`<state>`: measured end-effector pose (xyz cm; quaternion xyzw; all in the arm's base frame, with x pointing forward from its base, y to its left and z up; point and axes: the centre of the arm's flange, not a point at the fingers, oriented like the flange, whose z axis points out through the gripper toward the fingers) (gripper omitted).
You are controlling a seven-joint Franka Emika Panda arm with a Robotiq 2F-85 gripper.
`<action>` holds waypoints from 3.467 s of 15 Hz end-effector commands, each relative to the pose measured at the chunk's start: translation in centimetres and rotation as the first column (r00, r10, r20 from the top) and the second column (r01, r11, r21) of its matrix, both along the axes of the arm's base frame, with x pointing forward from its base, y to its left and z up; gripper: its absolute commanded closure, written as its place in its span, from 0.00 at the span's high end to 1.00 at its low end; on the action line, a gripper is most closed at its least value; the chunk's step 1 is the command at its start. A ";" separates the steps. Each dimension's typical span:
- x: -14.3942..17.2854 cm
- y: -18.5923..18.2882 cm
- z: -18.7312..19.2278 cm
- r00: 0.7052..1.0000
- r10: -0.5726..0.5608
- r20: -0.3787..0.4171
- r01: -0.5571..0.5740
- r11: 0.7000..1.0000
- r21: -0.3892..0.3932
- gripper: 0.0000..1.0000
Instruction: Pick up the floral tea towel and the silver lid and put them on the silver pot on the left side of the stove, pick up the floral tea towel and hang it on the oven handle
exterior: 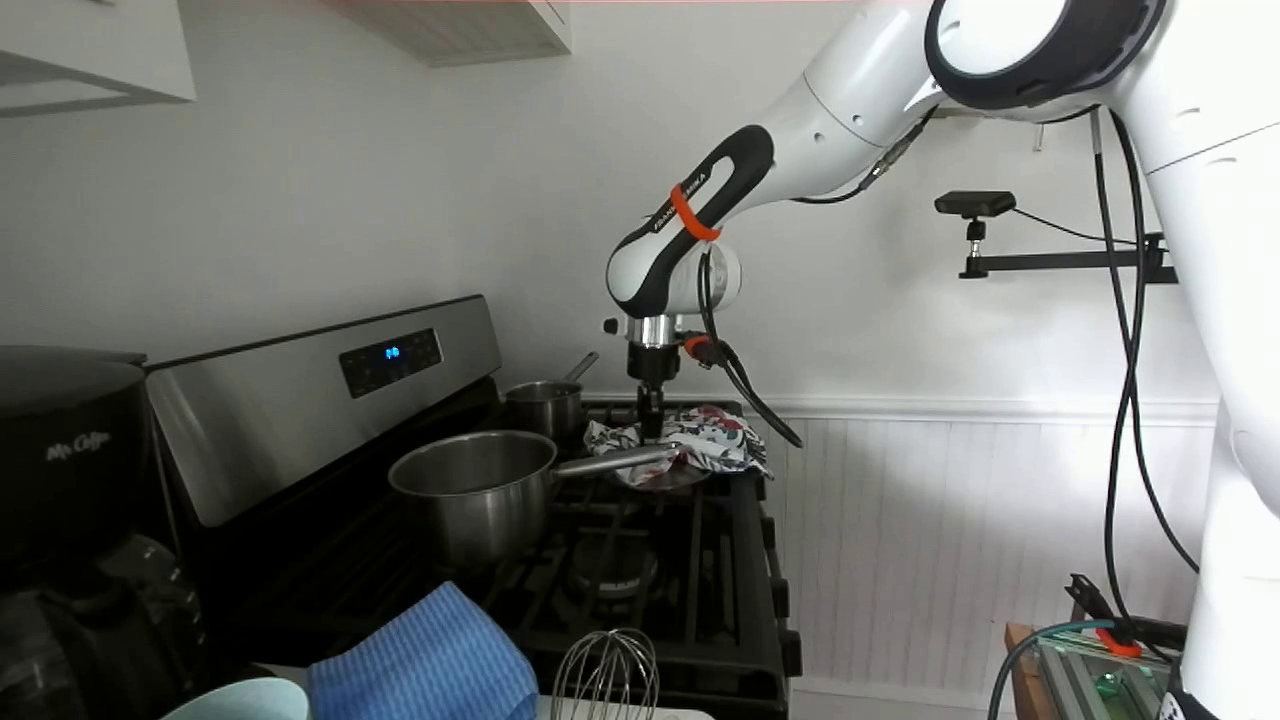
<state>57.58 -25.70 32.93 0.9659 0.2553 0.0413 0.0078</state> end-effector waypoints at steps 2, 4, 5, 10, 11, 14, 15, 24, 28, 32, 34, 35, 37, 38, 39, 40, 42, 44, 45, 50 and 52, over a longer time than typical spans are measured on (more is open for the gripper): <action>0.0 0.5 2.6 1.000 -0.011 -0.005 0.010 0.998 -0.065 0.02; 0.1 0.6 3.6 1.000 -0.012 0.003 0.012 0.997 -0.078 0.03; 0.1 0.7 4.0 1.000 -0.014 0.010 0.015 0.996 -0.083 0.03; 0.0 1.2 6.8 0.999 -0.002 0.043 0.005 0.996 -0.089 0.03; -0.1 1.5 7.5 0.999 0.005 0.049 0.000 0.996 -0.091 0.03; -0.3 3.0 10.1 0.998 0.034 0.057 -0.029 0.995 -0.093 0.03; -0.3 3.6 11.0 0.997 0.047 0.059 -0.042 0.995 -0.095 0.03; 0.6 14.1 17.9 0.973 0.218 0.081 -0.207 0.970 -0.126 0.03; 1.2 15.8 17.0 0.965 0.247 0.092 -0.235 0.965 -0.117 0.14; 1.1 14.9 16.3 0.969 0.233 0.081 -0.223 0.968 -0.113 0.14; 1.1 14.8 16.3 0.970 0.231 0.080 -0.221 0.969 -0.113 0.14; 1.1 14.8 16.3 0.970 0.231 0.080 -0.222 0.969 -0.113 0.14; 1.1 14.8 16.3 0.970 0.231 0.080 -0.222 0.969 -0.113 0.14; 1.2 15.3 16.2 0.966 0.245 0.087 -0.235 0.966 -0.109 0.03; 1.3 16.0 16.2 0.962 0.256 0.098 -0.245 0.963 -0.117 0.03; 1.5 16.7 16.1 0.958 0.269 0.099 -0.258 0.959 -0.117 0.03; 2.0 18.5 15.9 0.952 0.288 0.104 -0.276 0.954 -0.121 0.03; 2.7 20.3 15.5 0.943 0.317 0.103 -0.303 0.944 -0.129 0.03; 3.1 21.2 15.4 0.937 0.333 0.103 -0.317 0.937 -0.144 0.03; 4.9 24.9 13.4 0.900 0.425 0.096 -0.394 0.889 -0.233 0.03; 5.6 26.1 12.8 0.883 0.461 0.086 -0.426 0.865 -0.264 0.03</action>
